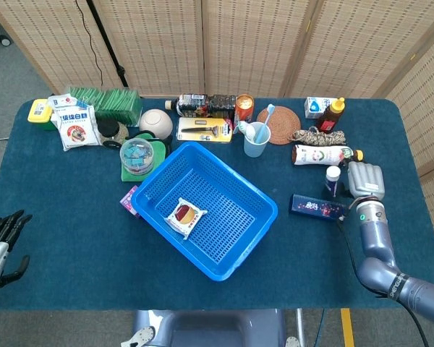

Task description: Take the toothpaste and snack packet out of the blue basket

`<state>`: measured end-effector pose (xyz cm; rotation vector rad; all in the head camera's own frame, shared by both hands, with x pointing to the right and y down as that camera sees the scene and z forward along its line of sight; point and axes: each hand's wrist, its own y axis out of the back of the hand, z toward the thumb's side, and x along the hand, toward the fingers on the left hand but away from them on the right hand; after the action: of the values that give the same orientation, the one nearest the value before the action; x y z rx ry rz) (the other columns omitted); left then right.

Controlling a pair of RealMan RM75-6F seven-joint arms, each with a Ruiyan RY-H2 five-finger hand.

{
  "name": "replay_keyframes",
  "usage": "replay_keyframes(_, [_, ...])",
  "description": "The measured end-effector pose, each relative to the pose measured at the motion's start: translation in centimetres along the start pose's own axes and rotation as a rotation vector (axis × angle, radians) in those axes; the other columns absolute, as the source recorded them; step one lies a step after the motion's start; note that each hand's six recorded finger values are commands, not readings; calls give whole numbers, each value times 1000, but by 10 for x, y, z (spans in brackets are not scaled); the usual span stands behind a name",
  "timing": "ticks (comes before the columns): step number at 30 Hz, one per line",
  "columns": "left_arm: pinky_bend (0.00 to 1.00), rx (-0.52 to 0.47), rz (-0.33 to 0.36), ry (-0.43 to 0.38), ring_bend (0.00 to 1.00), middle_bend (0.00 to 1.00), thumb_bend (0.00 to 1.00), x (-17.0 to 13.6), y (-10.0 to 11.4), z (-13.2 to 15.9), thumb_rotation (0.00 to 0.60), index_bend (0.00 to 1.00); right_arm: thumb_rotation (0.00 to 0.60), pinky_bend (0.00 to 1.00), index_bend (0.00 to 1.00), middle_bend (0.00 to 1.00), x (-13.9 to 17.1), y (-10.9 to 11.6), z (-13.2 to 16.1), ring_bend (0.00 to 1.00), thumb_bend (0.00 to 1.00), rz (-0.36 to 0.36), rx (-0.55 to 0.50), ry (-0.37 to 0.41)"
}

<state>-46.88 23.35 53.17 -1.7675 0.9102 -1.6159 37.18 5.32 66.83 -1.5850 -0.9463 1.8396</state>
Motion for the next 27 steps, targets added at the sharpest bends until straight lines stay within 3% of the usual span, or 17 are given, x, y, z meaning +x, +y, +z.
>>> replay_keyframes(3, [0,2,-2,0,0,0,456,0,-1,0,600,0,600,343,106,44,4,-4,2,162,341,3,7,20])
replay_keyframes(7, [0,1,0,-1,0,0,456,0,-1,1,600,0,600,337,93,40,11,3,5,162,332,-44,0,41])
replay_keyframes(12, [0,3,0,-15,0,0,456,2,0,3,600,0,600,335,93,41,31,28,6,162,267,-170,-14,80])
replay_keyframes(16, [0,11,-2,-59,0,0,456,9,1,10,600,0,600,306,77,26,57,48,-5,120,23,-283,-11,111])
replay_keyframes(21, [0,18,-1,-154,0,0,455,20,6,26,600,0,600,222,19,0,95,53,-31,3,0,-384,-7,131])
replay_keyframes(23, [0,31,8,-193,0,0,448,28,10,34,600,0,600,218,91,14,109,49,-41,18,0,-403,-33,140])
replay_keyframes(24, [0,36,12,-206,0,0,443,31,12,37,600,0,600,222,173,63,114,46,-45,69,0,-410,-47,143])
replay_keyframes(27, [0,57,31,-251,0,0,439,43,19,48,600,0,600,239,440,328,129,40,-56,285,17,-435,-106,156])
